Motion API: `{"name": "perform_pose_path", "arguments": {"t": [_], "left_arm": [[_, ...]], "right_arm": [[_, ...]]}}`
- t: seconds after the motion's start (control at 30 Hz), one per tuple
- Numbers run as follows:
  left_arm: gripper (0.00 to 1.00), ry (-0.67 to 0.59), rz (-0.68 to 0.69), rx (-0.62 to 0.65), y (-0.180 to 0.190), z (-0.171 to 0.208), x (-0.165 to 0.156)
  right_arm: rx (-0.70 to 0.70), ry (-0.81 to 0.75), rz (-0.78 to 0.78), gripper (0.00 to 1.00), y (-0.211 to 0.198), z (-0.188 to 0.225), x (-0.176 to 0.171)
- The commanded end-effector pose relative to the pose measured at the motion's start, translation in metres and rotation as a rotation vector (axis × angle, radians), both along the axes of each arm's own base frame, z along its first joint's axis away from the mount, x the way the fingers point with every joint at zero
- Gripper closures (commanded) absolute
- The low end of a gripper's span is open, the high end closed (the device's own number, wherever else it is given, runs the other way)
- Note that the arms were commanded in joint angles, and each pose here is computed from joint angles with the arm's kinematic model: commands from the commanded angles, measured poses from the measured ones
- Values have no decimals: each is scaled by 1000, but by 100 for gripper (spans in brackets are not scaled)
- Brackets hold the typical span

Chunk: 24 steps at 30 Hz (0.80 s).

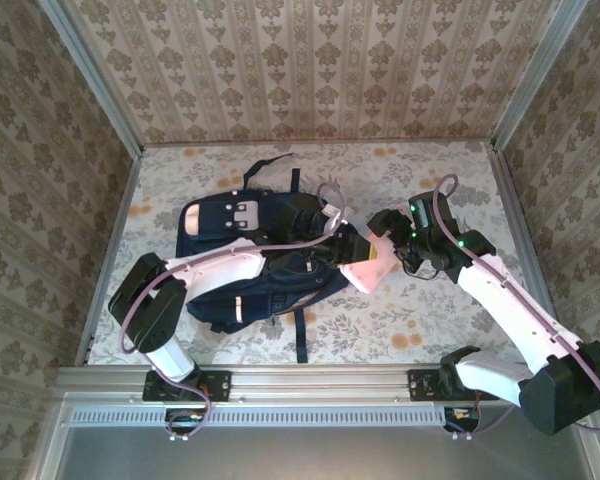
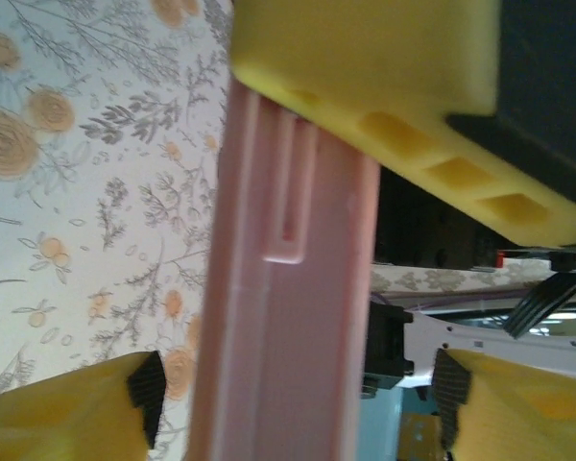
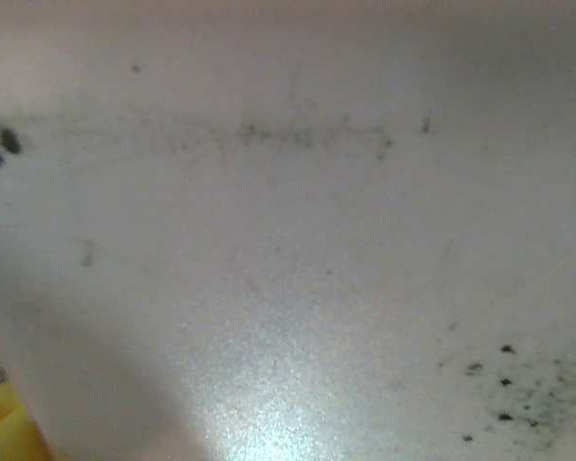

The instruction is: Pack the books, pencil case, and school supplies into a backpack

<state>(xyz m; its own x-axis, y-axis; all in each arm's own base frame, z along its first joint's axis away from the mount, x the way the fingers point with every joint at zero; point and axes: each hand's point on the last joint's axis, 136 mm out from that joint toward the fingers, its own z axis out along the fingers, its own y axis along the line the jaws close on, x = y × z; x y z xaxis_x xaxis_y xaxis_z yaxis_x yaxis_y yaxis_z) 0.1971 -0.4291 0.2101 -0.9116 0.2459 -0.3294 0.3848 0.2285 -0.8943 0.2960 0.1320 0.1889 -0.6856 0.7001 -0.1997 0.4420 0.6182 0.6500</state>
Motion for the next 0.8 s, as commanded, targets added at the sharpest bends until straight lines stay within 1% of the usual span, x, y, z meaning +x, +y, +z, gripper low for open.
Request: {"name": "perform_pose_path", "arguments": {"t": [0.0,0.13,0.23,0.27,0.37,0.47,0.7,0.73,0.77], "left_arm": [[35,-15,-66,-85,-10,21,-7],[52,-17,-90,-101,-9,25,-10],[63,-28,-81,-102,-6,28,-7],[65,-36,-79,-106,-4,30,-7],[67,-46,-75,-110,-1,35,-5],[67,-65,-66,-123,4,43,-4],[66,-106,-79,-160,21,62,-8],[66,-116,-92,-164,26,64,-11],[66,-124,-106,-164,29,66,-15]], "right_arm": [[53,-61,2,19,9,27,13],[47,-68,-3,18,9,32,18],[50,-64,1,15,10,33,19],[49,-64,1,14,10,33,19],[40,-76,13,7,10,36,19],[-3,-96,34,0,6,42,17],[-145,-205,141,0,-11,61,16],[-148,-237,167,0,-13,64,16],[-122,-286,200,0,-10,72,17]]}}
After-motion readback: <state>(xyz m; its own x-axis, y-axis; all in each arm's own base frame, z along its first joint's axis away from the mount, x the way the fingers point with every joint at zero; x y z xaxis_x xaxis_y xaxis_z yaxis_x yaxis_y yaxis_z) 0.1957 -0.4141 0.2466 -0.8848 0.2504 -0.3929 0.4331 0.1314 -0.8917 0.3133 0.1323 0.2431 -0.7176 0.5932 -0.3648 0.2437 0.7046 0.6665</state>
